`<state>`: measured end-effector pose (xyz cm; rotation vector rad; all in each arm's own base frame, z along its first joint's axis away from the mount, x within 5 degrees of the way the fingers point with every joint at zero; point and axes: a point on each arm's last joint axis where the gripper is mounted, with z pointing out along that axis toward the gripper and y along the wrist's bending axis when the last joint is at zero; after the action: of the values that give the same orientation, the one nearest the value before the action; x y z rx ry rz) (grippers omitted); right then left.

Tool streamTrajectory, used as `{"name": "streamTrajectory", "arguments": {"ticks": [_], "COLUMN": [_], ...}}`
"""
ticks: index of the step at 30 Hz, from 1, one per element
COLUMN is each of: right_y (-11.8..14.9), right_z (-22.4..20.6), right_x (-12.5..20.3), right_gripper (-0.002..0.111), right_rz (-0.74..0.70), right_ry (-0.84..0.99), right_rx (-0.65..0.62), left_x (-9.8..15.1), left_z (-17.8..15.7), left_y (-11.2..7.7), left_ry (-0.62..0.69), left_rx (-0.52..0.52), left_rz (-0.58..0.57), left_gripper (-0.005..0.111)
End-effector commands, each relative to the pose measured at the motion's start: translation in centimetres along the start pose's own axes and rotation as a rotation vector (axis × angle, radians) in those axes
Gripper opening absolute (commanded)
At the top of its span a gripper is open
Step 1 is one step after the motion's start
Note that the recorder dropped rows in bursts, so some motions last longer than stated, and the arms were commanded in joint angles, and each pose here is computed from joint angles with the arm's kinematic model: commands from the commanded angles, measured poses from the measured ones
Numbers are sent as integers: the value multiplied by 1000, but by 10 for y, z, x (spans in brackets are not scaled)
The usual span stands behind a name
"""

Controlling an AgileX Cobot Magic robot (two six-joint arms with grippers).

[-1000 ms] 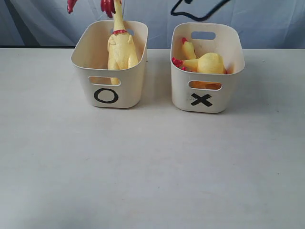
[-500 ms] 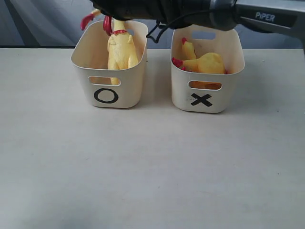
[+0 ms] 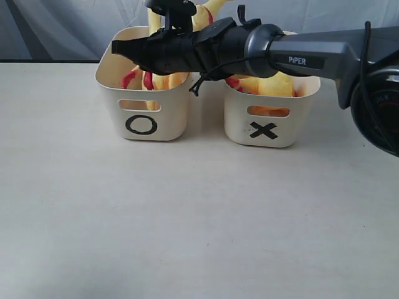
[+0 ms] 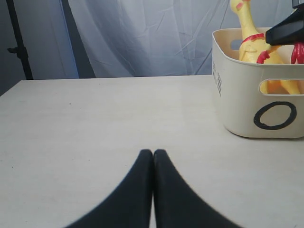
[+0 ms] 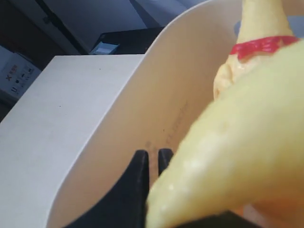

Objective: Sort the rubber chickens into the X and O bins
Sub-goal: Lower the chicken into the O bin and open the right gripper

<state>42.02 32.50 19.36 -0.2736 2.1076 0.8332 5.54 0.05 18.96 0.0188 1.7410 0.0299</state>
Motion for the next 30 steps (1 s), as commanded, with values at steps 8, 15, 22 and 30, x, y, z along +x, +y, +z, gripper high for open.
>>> {"name": "streamTrajectory", "arguments": {"ticks": [8, 15, 22, 30], "right_y": [-2, 6, 1, 13], "right_z": [10, 8, -2, -24], "right_x": [21, 30, 31, 6], "right_gripper": [-1, -1, -1, 17], "right_rz": [-23, -27, -33, -60], "right_ry": [119, 220, 339, 297], "right_rx": [-83, -167, -57, -15], "left_x": [-1, -1, -1, -1], "left_z": [0, 0, 0, 0], "left_y": [0, 0, 0, 0], "left_ry": [-14, -14, -14, -14], "left_rx": [2, 2, 2, 2], "left_rz": [-4, -4, -4, -4], "left_gripper": [0, 0, 0, 0]}}
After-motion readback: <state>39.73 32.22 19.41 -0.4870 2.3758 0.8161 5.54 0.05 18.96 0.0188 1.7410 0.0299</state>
